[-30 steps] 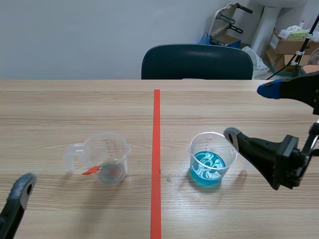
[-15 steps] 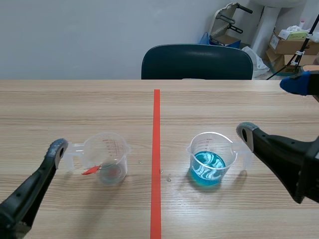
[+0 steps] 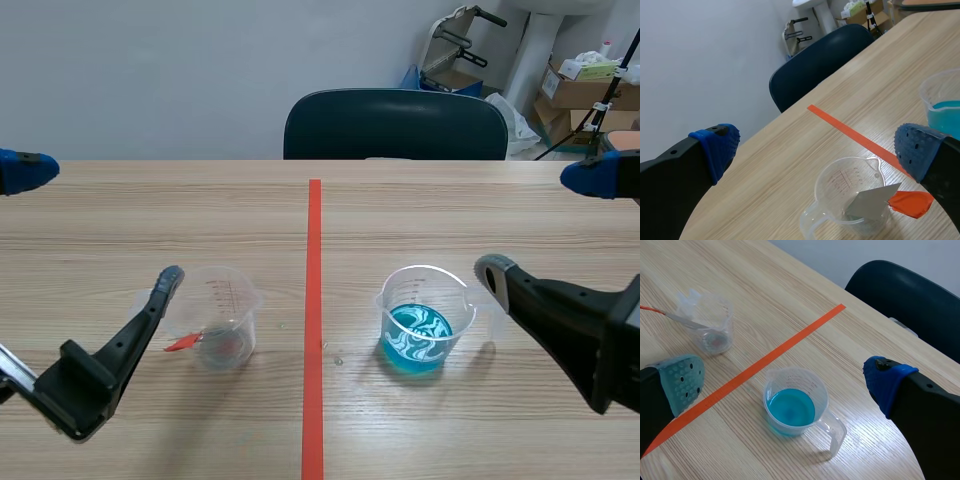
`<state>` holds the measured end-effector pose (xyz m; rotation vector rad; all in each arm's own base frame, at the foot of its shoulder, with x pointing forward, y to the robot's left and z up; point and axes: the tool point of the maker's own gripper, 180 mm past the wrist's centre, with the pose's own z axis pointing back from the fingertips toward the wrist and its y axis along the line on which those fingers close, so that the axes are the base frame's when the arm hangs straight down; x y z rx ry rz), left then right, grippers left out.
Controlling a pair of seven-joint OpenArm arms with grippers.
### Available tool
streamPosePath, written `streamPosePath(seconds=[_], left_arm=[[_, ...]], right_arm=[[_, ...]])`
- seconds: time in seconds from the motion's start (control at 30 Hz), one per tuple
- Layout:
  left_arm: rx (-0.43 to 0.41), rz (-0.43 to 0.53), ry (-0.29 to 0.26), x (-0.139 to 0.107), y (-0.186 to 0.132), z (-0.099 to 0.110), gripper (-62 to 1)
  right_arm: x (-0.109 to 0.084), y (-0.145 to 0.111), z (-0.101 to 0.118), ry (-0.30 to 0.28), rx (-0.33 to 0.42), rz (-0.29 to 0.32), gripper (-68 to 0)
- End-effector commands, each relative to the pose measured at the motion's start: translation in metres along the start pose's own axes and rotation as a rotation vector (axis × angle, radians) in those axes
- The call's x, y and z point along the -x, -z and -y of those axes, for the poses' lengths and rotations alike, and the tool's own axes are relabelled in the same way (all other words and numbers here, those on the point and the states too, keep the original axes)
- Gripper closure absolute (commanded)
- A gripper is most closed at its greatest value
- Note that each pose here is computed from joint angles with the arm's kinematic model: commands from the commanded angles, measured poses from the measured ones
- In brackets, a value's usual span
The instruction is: Do the redox reaction experiment
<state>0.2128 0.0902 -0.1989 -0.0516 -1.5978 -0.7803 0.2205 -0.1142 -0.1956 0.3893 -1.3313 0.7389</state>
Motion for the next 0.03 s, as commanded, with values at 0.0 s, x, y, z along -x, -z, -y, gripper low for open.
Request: streamPosePath(seconds=[0.0], left_arm=[[0.008, 0.028, -0.004, -0.0083, -0.0001, 0.0017, -62.3]], right_arm=[[-0.0052, 0.0011, 0.0017, -0.008, -0.004, 0.016, -67.9]])
